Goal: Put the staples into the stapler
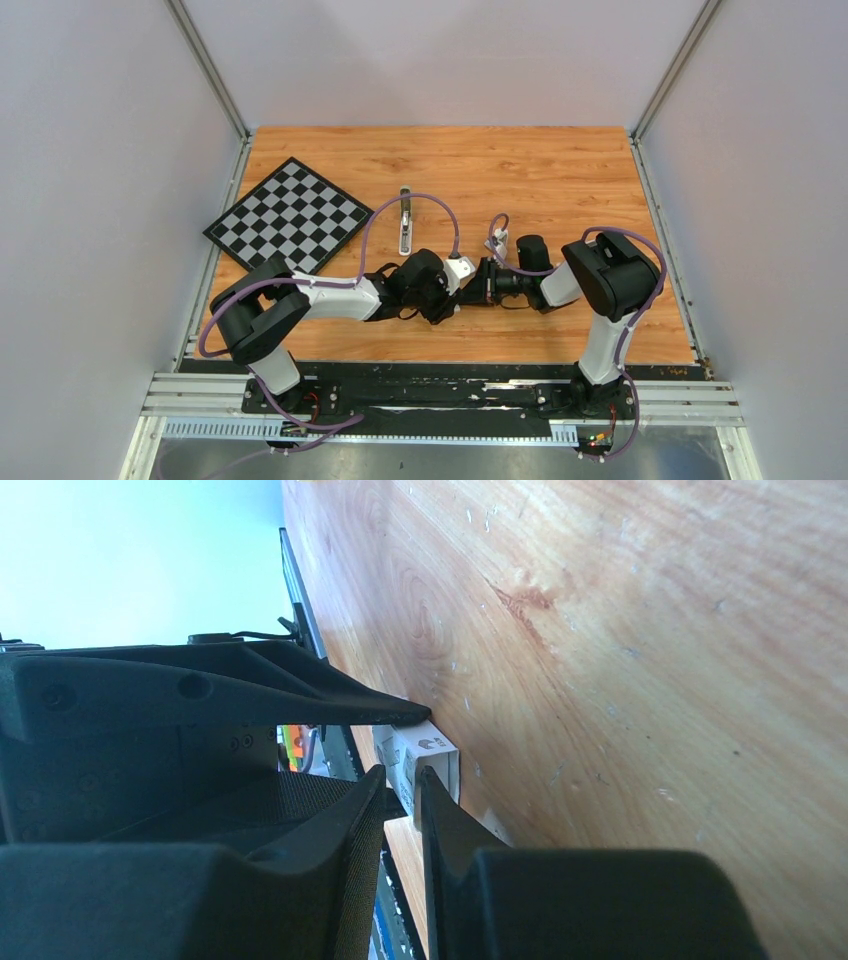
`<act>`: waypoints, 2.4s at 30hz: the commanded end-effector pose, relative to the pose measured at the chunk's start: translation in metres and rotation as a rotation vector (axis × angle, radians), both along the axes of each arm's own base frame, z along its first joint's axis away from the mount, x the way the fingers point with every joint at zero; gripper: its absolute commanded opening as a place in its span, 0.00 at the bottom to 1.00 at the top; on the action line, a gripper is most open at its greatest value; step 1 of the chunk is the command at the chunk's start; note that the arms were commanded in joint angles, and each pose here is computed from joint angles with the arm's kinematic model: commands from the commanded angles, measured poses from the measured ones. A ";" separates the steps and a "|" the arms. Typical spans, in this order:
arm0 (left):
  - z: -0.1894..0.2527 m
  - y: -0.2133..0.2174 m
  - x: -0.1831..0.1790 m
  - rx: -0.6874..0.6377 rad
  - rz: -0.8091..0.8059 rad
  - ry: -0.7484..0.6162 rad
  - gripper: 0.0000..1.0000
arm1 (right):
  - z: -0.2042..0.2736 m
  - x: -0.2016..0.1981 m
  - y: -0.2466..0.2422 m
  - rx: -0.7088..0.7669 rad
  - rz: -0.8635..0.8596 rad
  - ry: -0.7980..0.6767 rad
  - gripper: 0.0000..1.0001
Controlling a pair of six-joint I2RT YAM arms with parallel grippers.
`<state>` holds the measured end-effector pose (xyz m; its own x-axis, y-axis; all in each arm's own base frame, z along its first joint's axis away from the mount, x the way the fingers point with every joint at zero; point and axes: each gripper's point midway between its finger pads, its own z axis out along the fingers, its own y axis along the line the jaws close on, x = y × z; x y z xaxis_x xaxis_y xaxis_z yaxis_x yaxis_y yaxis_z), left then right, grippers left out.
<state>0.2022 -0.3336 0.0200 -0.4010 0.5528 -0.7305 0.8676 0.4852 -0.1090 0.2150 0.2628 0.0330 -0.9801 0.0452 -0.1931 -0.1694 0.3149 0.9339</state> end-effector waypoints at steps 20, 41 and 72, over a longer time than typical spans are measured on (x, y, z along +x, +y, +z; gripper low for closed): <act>-0.020 0.006 -0.026 0.056 -0.027 0.085 0.41 | 0.001 -0.018 0.007 -0.010 0.042 -0.011 0.24; -0.012 0.046 -0.034 0.099 0.054 0.057 0.54 | 0.001 -0.017 -0.003 -0.016 0.035 -0.022 0.00; -0.018 0.046 -0.037 0.121 0.050 0.075 0.36 | 0.003 -0.020 -0.016 -0.043 0.014 -0.026 0.00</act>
<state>0.1774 -0.3021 0.0187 -0.4486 0.5647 -0.6927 0.8403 0.5306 -0.1116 0.1994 0.2558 0.0391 -0.9743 0.0181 -0.2245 -0.2050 0.3418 0.9172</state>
